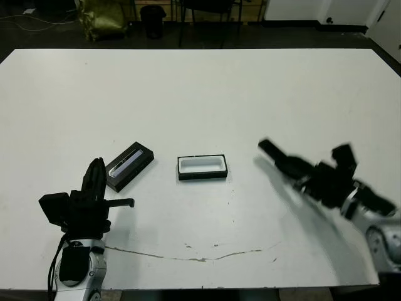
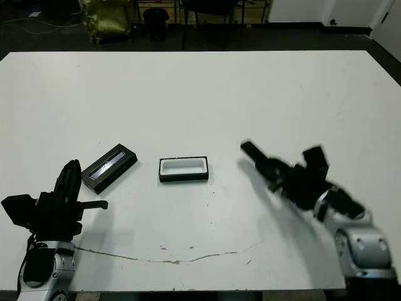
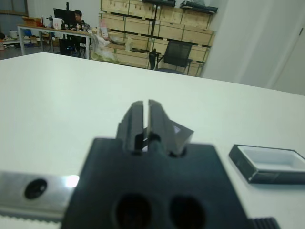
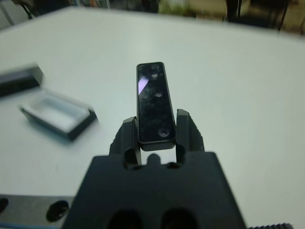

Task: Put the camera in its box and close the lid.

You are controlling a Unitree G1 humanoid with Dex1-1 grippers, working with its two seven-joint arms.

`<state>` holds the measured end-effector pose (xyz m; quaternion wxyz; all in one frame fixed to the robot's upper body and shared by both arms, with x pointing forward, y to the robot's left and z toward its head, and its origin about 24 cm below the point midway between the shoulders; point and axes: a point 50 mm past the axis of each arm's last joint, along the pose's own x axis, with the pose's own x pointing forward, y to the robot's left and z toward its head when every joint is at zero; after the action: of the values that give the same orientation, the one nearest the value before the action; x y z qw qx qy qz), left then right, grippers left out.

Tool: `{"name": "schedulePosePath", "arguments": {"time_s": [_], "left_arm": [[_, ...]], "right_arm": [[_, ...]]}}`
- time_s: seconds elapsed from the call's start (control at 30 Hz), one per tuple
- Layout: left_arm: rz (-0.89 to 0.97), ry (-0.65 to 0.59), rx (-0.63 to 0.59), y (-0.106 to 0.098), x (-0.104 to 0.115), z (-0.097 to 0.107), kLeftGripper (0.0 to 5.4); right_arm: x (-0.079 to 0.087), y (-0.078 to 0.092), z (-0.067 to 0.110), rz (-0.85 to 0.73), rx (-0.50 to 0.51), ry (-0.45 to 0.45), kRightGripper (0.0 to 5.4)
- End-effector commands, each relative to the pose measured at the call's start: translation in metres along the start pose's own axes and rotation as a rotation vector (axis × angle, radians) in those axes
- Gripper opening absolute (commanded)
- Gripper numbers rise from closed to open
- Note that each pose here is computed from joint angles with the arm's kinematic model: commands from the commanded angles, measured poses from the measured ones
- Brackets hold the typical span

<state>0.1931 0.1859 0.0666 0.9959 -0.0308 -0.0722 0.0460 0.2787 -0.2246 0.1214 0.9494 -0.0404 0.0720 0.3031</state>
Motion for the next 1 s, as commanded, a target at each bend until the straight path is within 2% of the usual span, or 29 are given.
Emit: {"name": "schedulePosePath", "arguments": {"time_s": [0.03,0.13,0.27,0.37,0.53,0.6,0.77,0.8,0.9,1.0], "left_arm": [[0.003,0.034,0.014,0.002,-0.002,-0.005,0.0],[0.004,0.036,0.018,0.002,-0.003,-0.005,0.0],[0.008,0.038,0.02,0.001,-0.003,-0.005,0.0],[0.009,0.041,0.007,0.001,-0.003,-0.006,0.0],[0.016,0.041,0.022,0.001,-0.004,-0.006,0.0],[0.018,0.045,0.02,0.0,-0.004,-0.006,0.0],[0.013,0.04,0.018,0.0,-0.004,-0.007,0.0],[0.013,0.041,0.019,0.0,-0.004,-0.007,0.0],[0.015,0.044,0.017,0.0,-0.004,-0.008,0.0],[0.023,0.057,0.019,0.0,-0.005,-0.008,0.0]], "right_arm": [[0.002,-0.007,0.014,0.062,-0.01,-0.018,0.4],[0.011,-0.01,0.029,0.103,-0.025,-0.013,0.4],[0.024,-0.008,0.048,0.176,-0.115,0.021,0.4],[0.035,-0.007,0.055,0.24,-0.181,0.024,0.4],[0.056,0.0,0.069,0.377,-0.298,0.083,0.4],[0.065,0.003,0.071,0.438,-0.338,0.093,0.4],[0.09,0.011,0.07,0.587,-0.362,0.174,0.4],[0.093,0.014,0.07,0.616,-0.396,0.181,0.4],[0.104,0.023,0.069,0.698,-0.488,0.168,0.4],[0.114,0.029,0.064,0.757,-0.521,0.156,0.4]]}}
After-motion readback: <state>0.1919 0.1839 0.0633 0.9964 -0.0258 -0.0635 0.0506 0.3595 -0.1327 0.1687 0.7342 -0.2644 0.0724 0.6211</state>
